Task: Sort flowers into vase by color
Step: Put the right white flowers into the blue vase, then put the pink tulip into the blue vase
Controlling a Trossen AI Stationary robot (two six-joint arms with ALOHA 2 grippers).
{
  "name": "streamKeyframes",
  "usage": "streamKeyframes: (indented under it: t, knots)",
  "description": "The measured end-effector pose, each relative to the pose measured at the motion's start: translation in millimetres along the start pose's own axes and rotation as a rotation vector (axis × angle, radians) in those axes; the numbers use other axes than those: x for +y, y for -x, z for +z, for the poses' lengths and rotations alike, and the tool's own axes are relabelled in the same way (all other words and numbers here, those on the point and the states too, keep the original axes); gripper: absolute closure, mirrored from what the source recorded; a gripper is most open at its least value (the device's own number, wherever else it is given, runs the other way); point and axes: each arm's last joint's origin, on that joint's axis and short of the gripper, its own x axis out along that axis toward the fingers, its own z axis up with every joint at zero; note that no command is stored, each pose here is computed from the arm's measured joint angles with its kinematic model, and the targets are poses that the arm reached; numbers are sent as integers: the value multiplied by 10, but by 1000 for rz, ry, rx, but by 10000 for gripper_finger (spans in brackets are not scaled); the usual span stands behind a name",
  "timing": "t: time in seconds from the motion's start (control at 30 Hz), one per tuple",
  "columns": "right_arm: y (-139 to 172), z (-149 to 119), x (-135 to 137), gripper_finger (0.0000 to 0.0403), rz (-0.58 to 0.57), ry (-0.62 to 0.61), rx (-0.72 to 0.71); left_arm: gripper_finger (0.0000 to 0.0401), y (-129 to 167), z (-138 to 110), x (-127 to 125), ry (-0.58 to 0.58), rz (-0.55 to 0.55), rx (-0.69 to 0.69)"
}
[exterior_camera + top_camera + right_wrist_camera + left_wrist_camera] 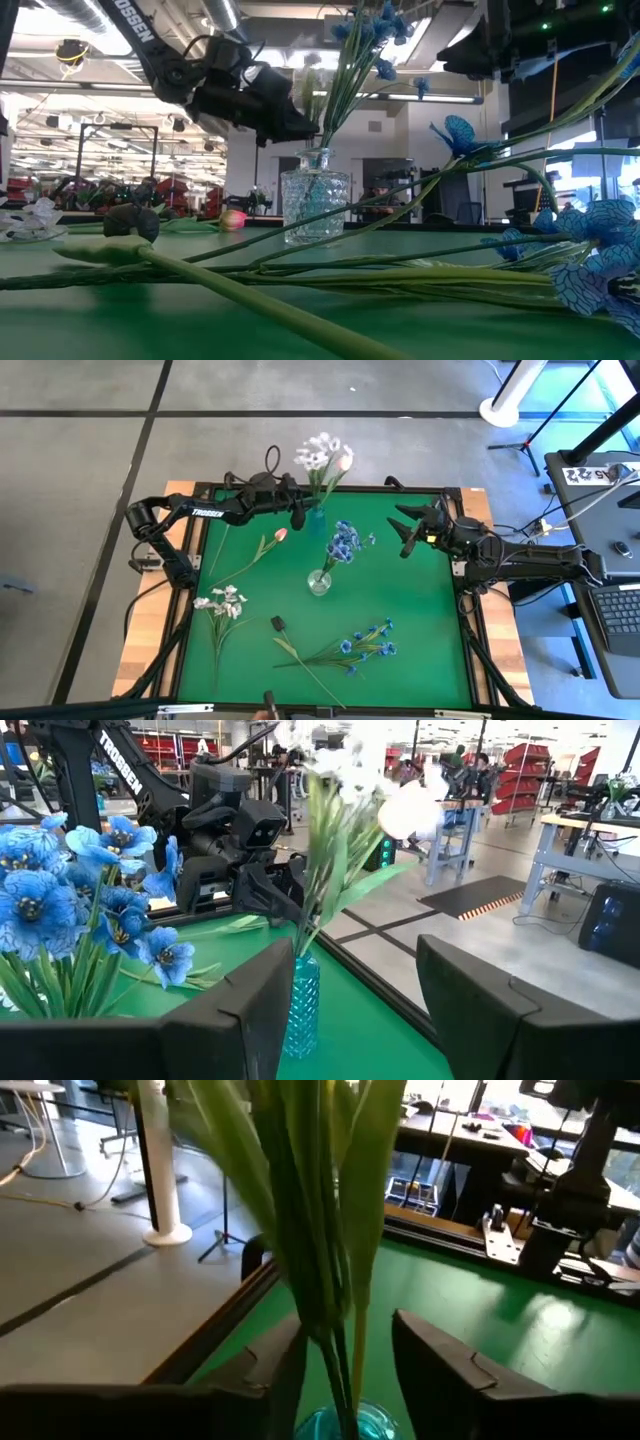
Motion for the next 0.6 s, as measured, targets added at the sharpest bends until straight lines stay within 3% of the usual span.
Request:
streamKeyframes:
  t: [0.2,0.6]
  knots:
    - [0,-14,0,194,0,-3,14,219,9,0,-63,-31,-11,24]
    - [0,-29,1,194,0,-12,29,187,449,207,-283,-156,207,239]
